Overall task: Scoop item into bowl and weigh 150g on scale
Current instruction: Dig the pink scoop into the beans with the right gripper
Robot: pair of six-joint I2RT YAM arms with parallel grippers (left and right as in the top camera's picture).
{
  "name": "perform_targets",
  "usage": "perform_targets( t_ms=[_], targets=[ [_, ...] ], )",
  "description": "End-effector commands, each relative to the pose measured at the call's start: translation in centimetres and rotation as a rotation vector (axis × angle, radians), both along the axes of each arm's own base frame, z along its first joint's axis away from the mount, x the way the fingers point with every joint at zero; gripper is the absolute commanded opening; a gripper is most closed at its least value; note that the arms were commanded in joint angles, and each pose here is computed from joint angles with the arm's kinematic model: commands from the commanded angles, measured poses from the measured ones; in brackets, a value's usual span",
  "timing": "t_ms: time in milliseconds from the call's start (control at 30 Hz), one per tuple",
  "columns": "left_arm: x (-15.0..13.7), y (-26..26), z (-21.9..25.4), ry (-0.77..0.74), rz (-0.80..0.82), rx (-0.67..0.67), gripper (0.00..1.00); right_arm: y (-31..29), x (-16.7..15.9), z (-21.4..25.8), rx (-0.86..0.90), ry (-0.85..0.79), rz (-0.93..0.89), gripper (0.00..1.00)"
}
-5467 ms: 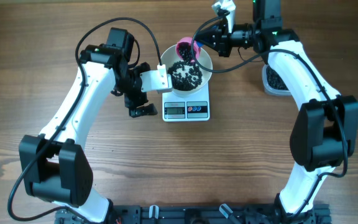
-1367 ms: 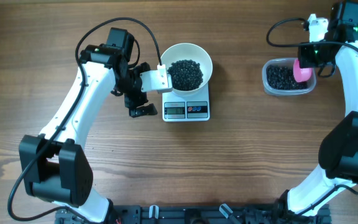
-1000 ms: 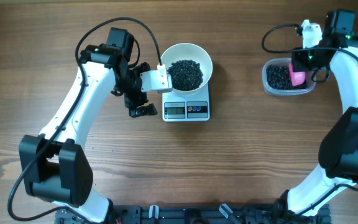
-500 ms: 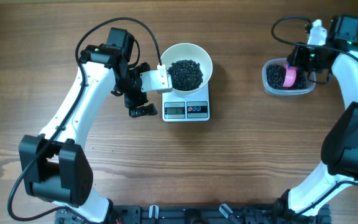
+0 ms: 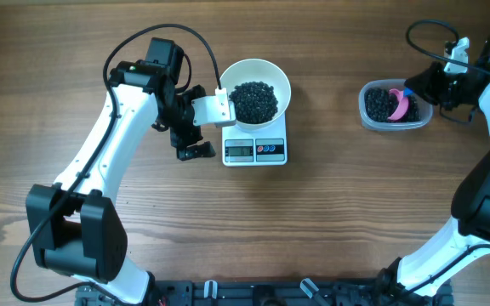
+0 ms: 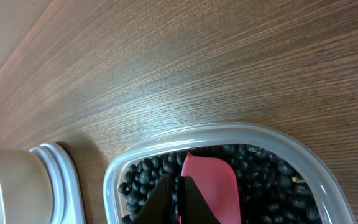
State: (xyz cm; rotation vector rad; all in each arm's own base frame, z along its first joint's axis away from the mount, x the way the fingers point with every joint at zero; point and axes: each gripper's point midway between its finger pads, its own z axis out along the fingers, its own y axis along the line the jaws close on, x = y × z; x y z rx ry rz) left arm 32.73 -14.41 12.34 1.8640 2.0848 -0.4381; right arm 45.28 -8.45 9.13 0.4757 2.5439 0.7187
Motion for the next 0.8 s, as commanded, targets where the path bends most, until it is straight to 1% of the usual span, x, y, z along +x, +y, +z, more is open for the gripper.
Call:
perform_targets(
  t_ms=[0,100,200,300,433,567,667,767],
  targets=[
    [-0.3,-0.4,-0.1,0.007,-0.024,-0.020,1.00,0.3,-0.3,-1.4,-0.043,0.053,-0.008,0.04],
    [-0.3,-0.4,-0.1,0.007,-0.024,-0.020,1.00,-0.8,0.2,-1.6,-0.103,0.043,-0.032,0.04],
    [-0.3,-0.4,-0.1,0.007,-0.024,-0.020,1.00,0.3,0.4,-1.2,-0.041,0.032,-0.030,0.04],
    [-0.3,-0.4,-0.1,0.007,-0.024,-0.020,1.00,2.8,0.4,-0.5,0.049,0.023,0.026,0.04],
    [-0.3,-0.4,-0.1,0.007,-0.024,-0.020,1.00,4.6,-0.4,-0.9,0.061,0.068,0.060,0.04],
    [-0.3,-0.4,-0.1,0.007,-0.024,-0.020,1.00,4.9,-0.2,-1.0,0.046,0.064,0.071,0.04],
    [-0.3,-0.4,-0.1,0.007,-0.024,-0.020,1.00,3.7,0.3,-1.3,-0.021,0.054,0.047,0.04],
    [-0.3,-0.4,-0.1,0.007,-0.024,-0.020,1.00,3.8,1.0,-0.8,-0.011,0.012,0.054,0.04]
  ],
)
